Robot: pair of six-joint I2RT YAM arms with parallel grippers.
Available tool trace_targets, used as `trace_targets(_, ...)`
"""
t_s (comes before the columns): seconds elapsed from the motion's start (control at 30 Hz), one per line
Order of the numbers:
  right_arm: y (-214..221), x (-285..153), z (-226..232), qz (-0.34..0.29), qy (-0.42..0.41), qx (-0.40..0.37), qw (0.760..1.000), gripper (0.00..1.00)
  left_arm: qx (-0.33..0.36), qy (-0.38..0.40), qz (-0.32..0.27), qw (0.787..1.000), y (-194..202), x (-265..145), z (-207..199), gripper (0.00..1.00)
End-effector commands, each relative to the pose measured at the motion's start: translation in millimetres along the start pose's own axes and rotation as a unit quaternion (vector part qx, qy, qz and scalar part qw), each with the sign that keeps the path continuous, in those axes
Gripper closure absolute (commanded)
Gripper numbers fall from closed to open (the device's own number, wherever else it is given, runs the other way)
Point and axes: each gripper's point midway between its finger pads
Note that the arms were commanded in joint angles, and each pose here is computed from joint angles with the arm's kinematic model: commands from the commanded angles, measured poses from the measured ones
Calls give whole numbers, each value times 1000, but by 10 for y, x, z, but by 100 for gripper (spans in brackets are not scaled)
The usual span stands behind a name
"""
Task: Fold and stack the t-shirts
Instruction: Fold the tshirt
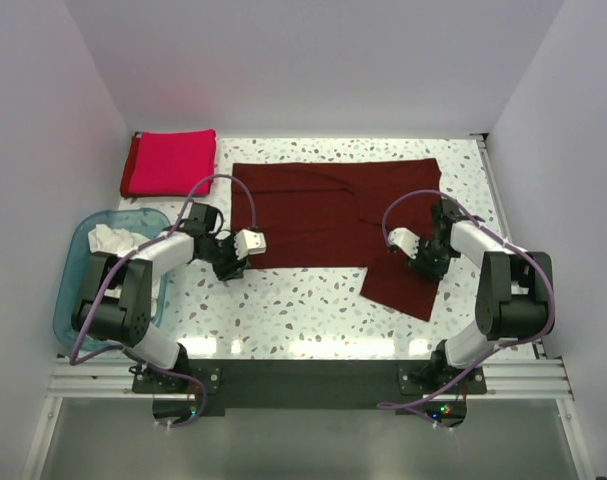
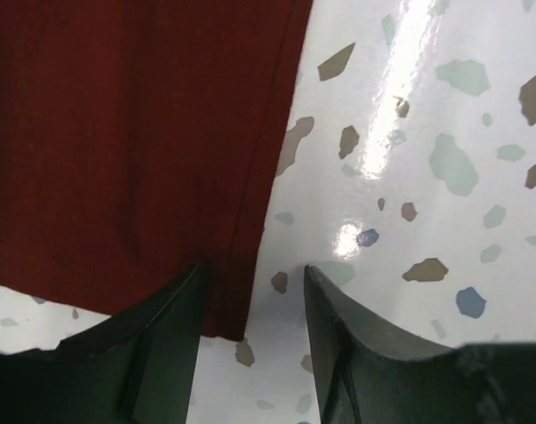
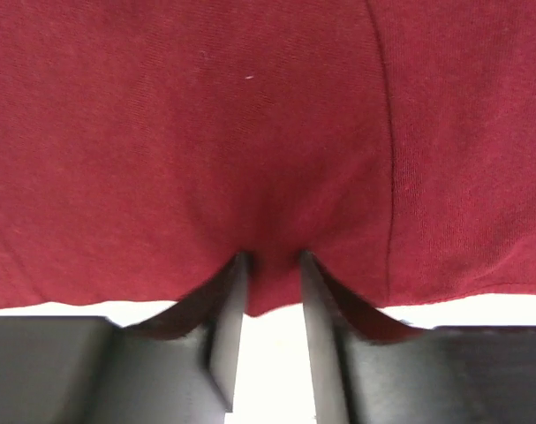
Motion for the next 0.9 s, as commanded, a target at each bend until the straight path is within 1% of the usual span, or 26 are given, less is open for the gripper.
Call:
trace_targets(0.0,95,186,78,13,-11,-13,1000,72,44,-22,14,999,-10,47,200,48)
trace_targets(0.07,117,213,114,17,-18,-12,1000,81,51,-18,30,998,71,81,198,51)
trace_targets(0.1,123,221,129,18,-20,-11,1000,89,53,-12,38,998,108,96,171,58)
trace_targets(0.13,122,224,143,19,-23,-10,1000,92,59,-11,43,997,124,102,165,62)
trace_targets(0.17,121,208,163,18,-25,-8,999,100,61,-9,47,997,143,105,156,71)
trace_targets(0.27,72,148,228,6,-35,-1,999,100,65,3,50,997,156,95,94,82)
trace_targets(0.3,44,94,228,0,-31,1,1000,100,64,12,52,997,160,76,54,89)
trace_targets(0.4,-36,-89,292,-18,-29,1,999,100,68,22,44,996,96,-4,-17,100)
trace_targets(0.57,-92,-335,539,-35,-35,0,999,100,81,30,11,996,-65,-196,-185,100)
trace_targets(0.7,-94,-464,706,-39,-32,3,999,100,81,43,7,996,-41,-318,-361,100)
trace_targets(0.87,-105,-605,686,-45,-8,18,999,100,92,26,-7,995,-102,-456,-386,100)
Point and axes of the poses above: each gripper's point midway between its finger pads, its own x axis out along the fingers, its own z axis along the line the jaws close on, y = z × x, and after that the axes turned 11 degrees about -x, right-handed
